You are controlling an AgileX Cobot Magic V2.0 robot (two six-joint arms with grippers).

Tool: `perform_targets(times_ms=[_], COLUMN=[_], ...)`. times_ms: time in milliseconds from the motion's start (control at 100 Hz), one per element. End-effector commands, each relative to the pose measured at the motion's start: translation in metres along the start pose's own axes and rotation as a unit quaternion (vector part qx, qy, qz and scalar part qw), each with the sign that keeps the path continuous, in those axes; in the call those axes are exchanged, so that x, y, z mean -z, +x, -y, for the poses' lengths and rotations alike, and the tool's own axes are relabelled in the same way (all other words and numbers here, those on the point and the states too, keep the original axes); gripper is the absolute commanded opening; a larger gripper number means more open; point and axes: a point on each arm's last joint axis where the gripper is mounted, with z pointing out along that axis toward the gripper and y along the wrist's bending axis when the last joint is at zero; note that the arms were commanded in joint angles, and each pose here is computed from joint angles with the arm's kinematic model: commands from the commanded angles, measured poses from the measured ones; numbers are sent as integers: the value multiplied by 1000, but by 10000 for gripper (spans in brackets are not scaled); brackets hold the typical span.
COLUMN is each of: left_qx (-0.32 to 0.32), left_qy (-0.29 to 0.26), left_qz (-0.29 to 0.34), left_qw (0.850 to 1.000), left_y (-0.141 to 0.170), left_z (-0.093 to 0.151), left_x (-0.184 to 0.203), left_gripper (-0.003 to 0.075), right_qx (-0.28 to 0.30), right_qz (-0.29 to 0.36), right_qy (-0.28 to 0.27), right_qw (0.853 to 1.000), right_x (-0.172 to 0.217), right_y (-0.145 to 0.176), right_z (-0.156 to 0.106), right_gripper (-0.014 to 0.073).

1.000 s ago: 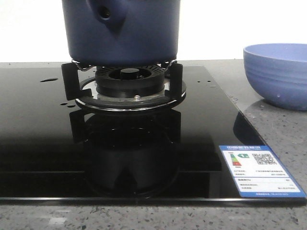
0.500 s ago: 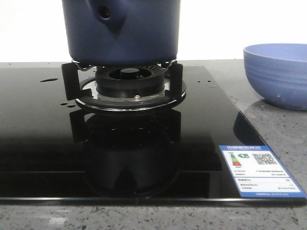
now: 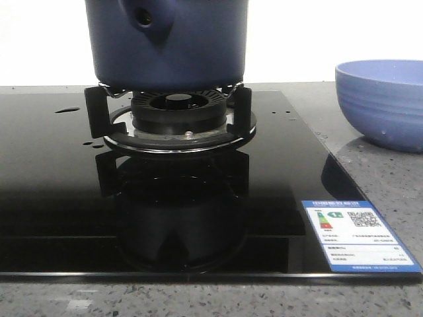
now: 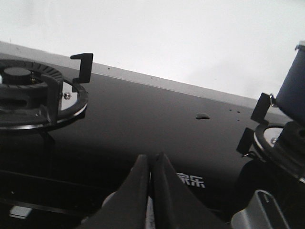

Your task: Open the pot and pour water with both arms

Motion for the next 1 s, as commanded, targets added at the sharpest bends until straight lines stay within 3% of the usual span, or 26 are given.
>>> perform_targets(times_ms=[0,180,270,380,540,720,860,990], left_qx=[44,158,216,221,159,44,-4,-13], left_qy=[11,19,22,31,51,49,85,136], left_qz=[37,47,52,63,76,1,-43,-59], left_qw=[998,986,975,973,983,998,995,989], left_y=[2,0,-2,-13,-49,-94,-122,-136], left_z=[-1,0,0,3,15,32,48,60], left_x=[1,1,1,3,12,12,3,-7], left_gripper=[-19,-19,-19,-19,-19,-19,-19,-18], right_qx=[-35,-175,-190,-187,-172,-52,19,20], right_qz=[44,44,32,32,32,-47,-96,-127], right_qy=[2,-5,-11,-27,-53,-74,-89,-89], right_qw=[998,984,981,981,983,995,991,988], right_x=[0,0,1,4,10,1,-17,-33], right_y=[-1,-1,-2,-17,-52,-95,-122,-131], right_z=[2,2,0,-6,-19,-38,-47,-50], right_gripper=[-57,-57,-57,-55,-55,-55,-55,-55])
